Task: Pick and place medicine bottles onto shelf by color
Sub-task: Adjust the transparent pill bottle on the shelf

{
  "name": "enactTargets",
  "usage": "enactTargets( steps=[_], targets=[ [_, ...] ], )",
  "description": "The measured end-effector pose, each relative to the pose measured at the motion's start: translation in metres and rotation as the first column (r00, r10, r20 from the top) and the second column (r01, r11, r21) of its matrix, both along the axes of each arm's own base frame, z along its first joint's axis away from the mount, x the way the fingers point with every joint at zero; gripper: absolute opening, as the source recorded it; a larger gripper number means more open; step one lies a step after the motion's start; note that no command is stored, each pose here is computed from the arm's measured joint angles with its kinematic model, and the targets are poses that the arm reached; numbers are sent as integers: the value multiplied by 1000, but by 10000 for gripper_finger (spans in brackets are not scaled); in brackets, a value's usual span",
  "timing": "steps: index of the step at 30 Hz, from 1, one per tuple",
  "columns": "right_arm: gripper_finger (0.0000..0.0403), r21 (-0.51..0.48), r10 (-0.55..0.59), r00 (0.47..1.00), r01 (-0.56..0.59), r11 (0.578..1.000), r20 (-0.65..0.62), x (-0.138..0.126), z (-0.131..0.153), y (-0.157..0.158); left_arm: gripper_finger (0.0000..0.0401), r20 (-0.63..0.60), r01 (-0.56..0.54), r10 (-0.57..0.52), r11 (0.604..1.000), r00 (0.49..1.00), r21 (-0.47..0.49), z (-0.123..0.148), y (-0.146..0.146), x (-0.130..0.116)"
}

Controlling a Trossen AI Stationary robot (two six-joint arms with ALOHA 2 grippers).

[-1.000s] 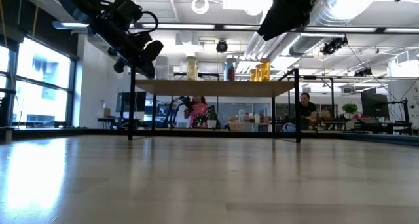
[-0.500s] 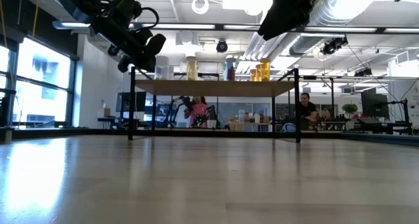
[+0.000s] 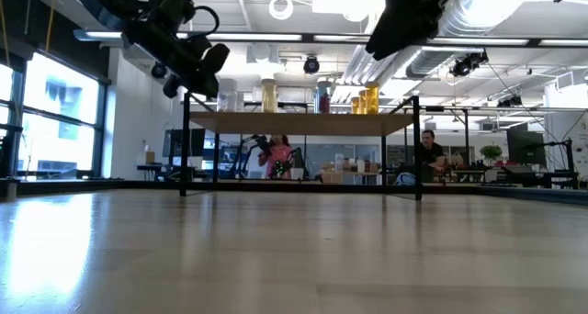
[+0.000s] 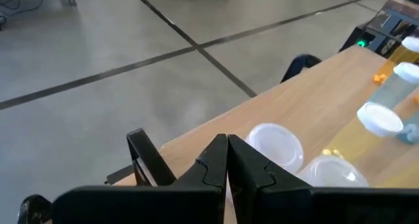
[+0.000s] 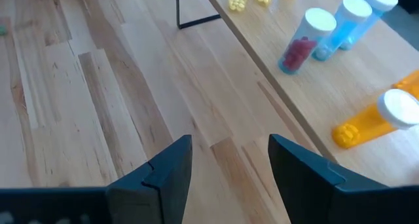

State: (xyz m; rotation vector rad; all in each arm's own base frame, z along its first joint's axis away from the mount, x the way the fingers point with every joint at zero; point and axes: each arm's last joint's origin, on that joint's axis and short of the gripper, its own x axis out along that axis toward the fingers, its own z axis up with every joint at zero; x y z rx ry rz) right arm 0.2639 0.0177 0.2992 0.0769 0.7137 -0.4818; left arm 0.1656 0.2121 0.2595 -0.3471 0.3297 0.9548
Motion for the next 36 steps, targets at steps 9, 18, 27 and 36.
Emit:
enactTargets(
  steps=[9, 18, 27, 36],
  targets=[
    [193, 6, -7, 1000, 7, 1000, 0, 0, 0, 0, 0, -40, 1, -4, 998, 999, -63, -4, -4, -4],
    [193, 7, -7, 1000, 7, 1000, 0, 0, 0, 0, 0, -14, 2, -3, 997, 1000, -76, -4, -6, -1],
    [193, 7, -7, 1000, 7, 1000, 0, 0, 0, 0, 0, -47, -30, 28, 999, 998, -35, -3, -10, 4],
    [193, 7, -6, 1000, 6, 1000, 1, 0, 0, 0, 0, -41, -13, 11, 998, 999, -61, -8, -9, 8]
  ],
)
